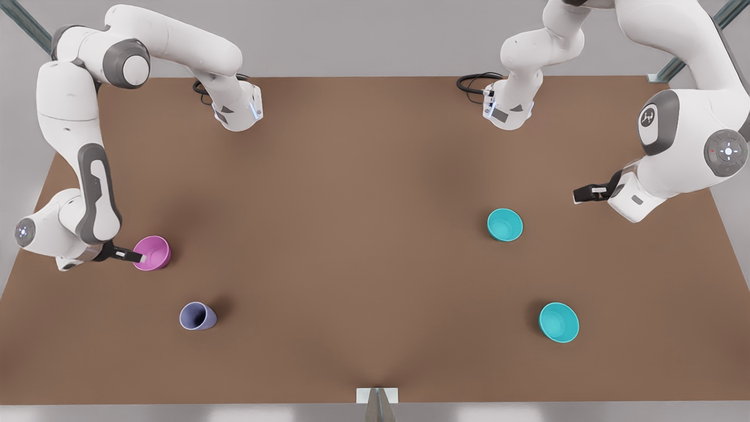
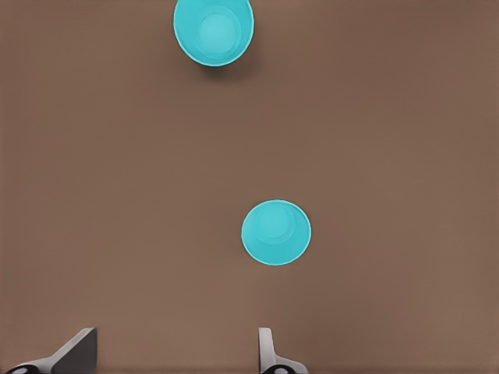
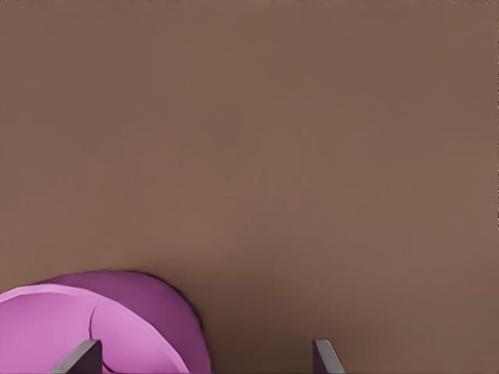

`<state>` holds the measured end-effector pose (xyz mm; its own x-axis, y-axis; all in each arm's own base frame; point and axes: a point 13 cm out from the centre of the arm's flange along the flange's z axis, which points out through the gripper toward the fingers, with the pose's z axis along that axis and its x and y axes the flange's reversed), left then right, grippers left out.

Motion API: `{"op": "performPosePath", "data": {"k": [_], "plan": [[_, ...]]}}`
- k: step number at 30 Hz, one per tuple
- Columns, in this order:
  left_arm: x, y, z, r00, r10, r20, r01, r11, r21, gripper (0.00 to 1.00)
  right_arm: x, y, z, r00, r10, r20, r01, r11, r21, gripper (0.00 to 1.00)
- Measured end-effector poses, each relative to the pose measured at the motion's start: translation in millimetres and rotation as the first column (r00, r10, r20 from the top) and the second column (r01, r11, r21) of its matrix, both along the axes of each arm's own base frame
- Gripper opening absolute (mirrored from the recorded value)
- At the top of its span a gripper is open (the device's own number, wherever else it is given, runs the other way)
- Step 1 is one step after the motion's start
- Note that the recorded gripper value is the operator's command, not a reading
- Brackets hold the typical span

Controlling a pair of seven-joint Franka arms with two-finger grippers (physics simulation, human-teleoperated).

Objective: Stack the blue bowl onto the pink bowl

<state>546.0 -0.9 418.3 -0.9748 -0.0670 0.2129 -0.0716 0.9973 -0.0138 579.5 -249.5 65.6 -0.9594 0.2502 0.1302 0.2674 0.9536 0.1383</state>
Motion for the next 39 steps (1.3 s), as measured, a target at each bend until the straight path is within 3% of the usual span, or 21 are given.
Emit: {"op": "performPosePath", "data": {"k": [1, 2, 3, 4, 8, 13, 18, 21, 25, 28, 31, 35, 39], "plan": [[-0.1, 0.0, 0.3, 1.0, 0.0, 0.0, 0.0, 1.0, 0.0, 1.0, -0.6, -0.2, -1.9, 1.0, 0.003, 0.006, -0.003, 1.0, -0.003, 0.99], [-0.2, -0.1, 1.0, 1.0, 0.0, 0.001, 0.0, 1.0, 0.0, 1.0, -2.7, 0.2, -4.4, 1.0, 0.006, 0.009, -0.006, 1.0, -0.003, 0.9], [-0.3, -0.1, 1.3, 1.0, 0.0, 0.002, 0.0, 1.0, 0.001, 1.0, -4.7, 1.0, -5.2, 1.0, 0.009, 0.012, -0.009, 1.0, -0.004, 0.6], [-0.3, 0.0, 1.5, 1.0, 0.0, 0.002, 0.0, 1.0, 0.001, 1.0, -5.5, 1.4, -5.3, 1.0, 0.014, 0.016, -0.014, 1.0, -0.004, 0.39], [-0.3, 0.2, 2.4, 1.0, 0.0, 0.004, 0.0, 1.0, 0.002, 1.0, -3.0, 2.0, -4.3, 0.999, 0.036, 0.041, -0.036, 0.999, 0.005, 0.21], [0.0, 0.3, 2.1, 1.0, 0.001, 0.004, -0.001, 1.0, 0.002, 1.0, 5.0, -0.4, 17.7, 0.995, 0.081, 0.062, -0.081, 0.997, -0.007, 0.21], [0.7, 0.7, 2.2, 1.0, 0.001, 0.006, -0.001, 1.0, 0.003, 1.0, 20.6, 38.0, 123.7, 0.988, 0.107, 0.107, -0.116, 0.99, 0.078, 0.21], [0.9, 0.7, 2.2, 1.0, 0.001, 0.006, -0.001, 1.0, 0.004, 1.0, 60.6, 135.6, 177.5, 0.97, 0.177, 0.164, -0.209, 0.956, 0.205, 0.21], [1.0, 0.7, 2.2, 1.0, 0.001, 0.006, -0.001, 1.0, 0.004, 1.0, 106.5, 378.1, 210.1, 0.906, 0.358, 0.225, -0.419, 0.835, 0.356, 0.21], [1.0, 0.7, 2.2, 1.0, 0.001, 0.006, -0.001, 1.0, 0.004, 1.0, 73.9, 562.9, 203.7, 0.871, 0.452, 0.194, -0.491, 0.777, 0.393, 0.21], [0.9, 0.6, 2.0, 1.0, 0.001, 0.006, -0.001, 1.0, 0.003, 1.0, 33.2, 697.5, 146.6, 0.864, 0.488, 0.127, -0.499, 0.79, 0.357, 0.21], [-0.7, -0.5, -1.5, 1.0, 0.0, -0.002, 0.0, 1.0, 0.002, 1.0, -17.5, 794.4, 55.7, 0.911, 0.407, 0.061, -0.406, 0.863, 0.3, 0.21], [-0.9, -3.9, -12.0, 1.0, -0.003, -0.026, 0.003, 1.0, -0.006, 1.0, -11.5, 812.1, 22.9, 0.964, 0.251, 0.087, -0.265, 0.932, 0.247, 0.21]]}}
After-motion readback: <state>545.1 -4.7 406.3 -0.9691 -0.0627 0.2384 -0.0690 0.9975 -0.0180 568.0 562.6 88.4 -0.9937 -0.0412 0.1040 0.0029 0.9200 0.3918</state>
